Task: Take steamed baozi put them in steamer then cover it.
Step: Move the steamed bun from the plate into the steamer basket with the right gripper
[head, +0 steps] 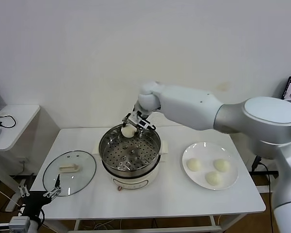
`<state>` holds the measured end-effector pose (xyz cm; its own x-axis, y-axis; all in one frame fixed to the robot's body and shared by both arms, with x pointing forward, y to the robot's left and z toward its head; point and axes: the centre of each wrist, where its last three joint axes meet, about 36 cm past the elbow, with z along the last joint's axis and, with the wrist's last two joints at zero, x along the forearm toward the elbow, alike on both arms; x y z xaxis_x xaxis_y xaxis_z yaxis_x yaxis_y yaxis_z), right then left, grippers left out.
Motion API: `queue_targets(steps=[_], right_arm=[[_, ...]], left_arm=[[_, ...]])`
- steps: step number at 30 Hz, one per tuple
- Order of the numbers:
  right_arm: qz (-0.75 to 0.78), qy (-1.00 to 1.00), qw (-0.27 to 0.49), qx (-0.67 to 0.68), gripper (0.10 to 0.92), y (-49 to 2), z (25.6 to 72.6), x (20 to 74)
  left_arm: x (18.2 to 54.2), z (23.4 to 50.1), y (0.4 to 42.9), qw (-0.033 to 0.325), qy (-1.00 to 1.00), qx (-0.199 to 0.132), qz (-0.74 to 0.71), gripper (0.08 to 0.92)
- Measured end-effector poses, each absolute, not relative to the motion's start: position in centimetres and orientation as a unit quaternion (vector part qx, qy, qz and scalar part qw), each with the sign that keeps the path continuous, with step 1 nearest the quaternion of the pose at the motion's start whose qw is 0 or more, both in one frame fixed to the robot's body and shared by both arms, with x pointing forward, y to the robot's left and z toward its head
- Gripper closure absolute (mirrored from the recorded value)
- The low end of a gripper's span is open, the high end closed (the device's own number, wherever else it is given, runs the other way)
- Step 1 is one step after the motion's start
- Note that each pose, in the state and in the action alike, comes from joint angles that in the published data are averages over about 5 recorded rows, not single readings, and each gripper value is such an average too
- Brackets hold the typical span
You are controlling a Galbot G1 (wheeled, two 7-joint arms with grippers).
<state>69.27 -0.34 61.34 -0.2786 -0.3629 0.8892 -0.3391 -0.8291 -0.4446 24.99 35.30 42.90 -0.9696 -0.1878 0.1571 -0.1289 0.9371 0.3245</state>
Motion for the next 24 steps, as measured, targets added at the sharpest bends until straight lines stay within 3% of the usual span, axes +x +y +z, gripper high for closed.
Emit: queue_targets(steps=[17, 20, 24], right_arm=[[-0.769, 0.222, 0.052, -0.597, 0.42, 0.3, 56.9, 70.5], [-0.771, 0.218, 0.055, -0.596, 0.388, 0.3, 56.7, 70.8], [-0.772, 0.217, 0.058, -0.595, 0.28, 0.1, 56.9, 71.0]], left_arm=[[25.1, 43.0, 35.2, 0.09, -0.98, 0.081, -0.155, 0.177], [25.0, 43.1, 35.0, 0.089, -0.981, 0.081, -0.155, 0.177], [24.8, 43.2, 34.9, 0.09, -0.981, 0.08, -0.154, 0.177]])
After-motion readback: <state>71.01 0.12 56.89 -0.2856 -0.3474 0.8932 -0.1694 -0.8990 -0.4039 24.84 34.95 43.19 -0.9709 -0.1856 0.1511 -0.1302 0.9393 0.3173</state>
